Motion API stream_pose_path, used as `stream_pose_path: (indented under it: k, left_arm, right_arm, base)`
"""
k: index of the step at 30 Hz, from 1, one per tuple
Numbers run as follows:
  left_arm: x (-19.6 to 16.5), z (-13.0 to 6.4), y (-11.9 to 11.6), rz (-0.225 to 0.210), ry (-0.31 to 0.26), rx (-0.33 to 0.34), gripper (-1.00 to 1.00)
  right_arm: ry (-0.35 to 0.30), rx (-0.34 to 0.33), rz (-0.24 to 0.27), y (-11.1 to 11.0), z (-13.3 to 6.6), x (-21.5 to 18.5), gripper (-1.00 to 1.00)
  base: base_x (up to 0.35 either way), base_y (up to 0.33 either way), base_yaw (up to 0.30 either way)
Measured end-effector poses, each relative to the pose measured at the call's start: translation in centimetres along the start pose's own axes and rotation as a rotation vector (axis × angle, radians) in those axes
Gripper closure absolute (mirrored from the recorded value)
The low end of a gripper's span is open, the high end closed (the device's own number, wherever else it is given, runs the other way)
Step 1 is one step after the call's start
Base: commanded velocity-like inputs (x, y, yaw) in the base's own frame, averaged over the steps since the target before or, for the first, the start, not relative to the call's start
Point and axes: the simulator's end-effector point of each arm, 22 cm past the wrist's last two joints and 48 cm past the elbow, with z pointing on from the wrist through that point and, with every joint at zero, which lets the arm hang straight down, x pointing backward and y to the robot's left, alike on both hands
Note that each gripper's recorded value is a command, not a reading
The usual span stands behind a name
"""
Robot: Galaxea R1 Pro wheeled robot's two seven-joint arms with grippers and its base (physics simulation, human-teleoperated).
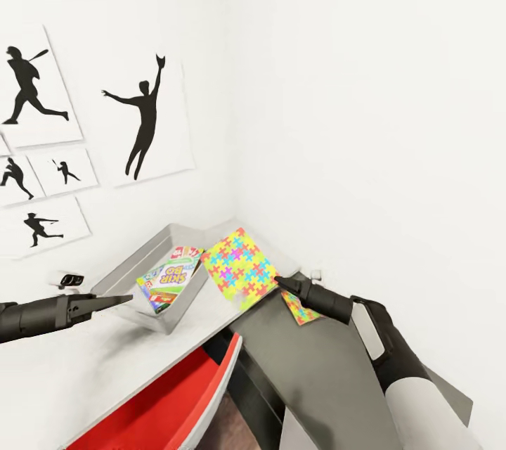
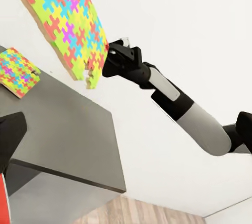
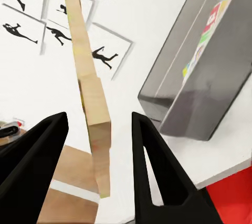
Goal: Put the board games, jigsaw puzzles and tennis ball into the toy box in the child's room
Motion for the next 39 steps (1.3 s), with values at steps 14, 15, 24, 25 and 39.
stream_pose_path:
  k: [14, 15, 24, 25, 39]
  left_arm:
    - [0.1, -0.4, 0.6, -0.025, -0.013, -0.005, -1.00]
    - [0.1, -0.4, 0.7, -0.025, -0.013, -0.005, -1.00]
    - [0.2, -0.5, 0.9, -0.035, -0.016, -0.007, -1.00]
    - [0.3, -0.5, 1.0, -0.037, -0.016, -0.007, -1.00]
    - [0.3, -0.5, 1.1, -0.041, -0.017, -0.008, -1.00]
  right_arm:
    - [-0.016, 0.167, -0.119, 4.0, 5.6, -7.9, 1.00]
    - [-0.018, 0.184, -0.126, 4.0, 5.9, -8.2, 1.00]
    - [-0.030, 0.268, -0.138, 3.2, 6.1, -9.3, 1.00]
    - [-0.031, 0.271, -0.138, 3.1, 6.0, -9.4, 1.00]
    - [-0.028, 0.279, -0.133, 2.9, 5.8, -9.4, 1.00]
  base:
    - [0.000, 0.000, 0.270]
    - [0.000, 0.000, 0.280]
    - [0.000, 0.000, 0.097]
    - [0.000, 0.000, 0.009]
    - [-0.021, 0.001, 0.001]
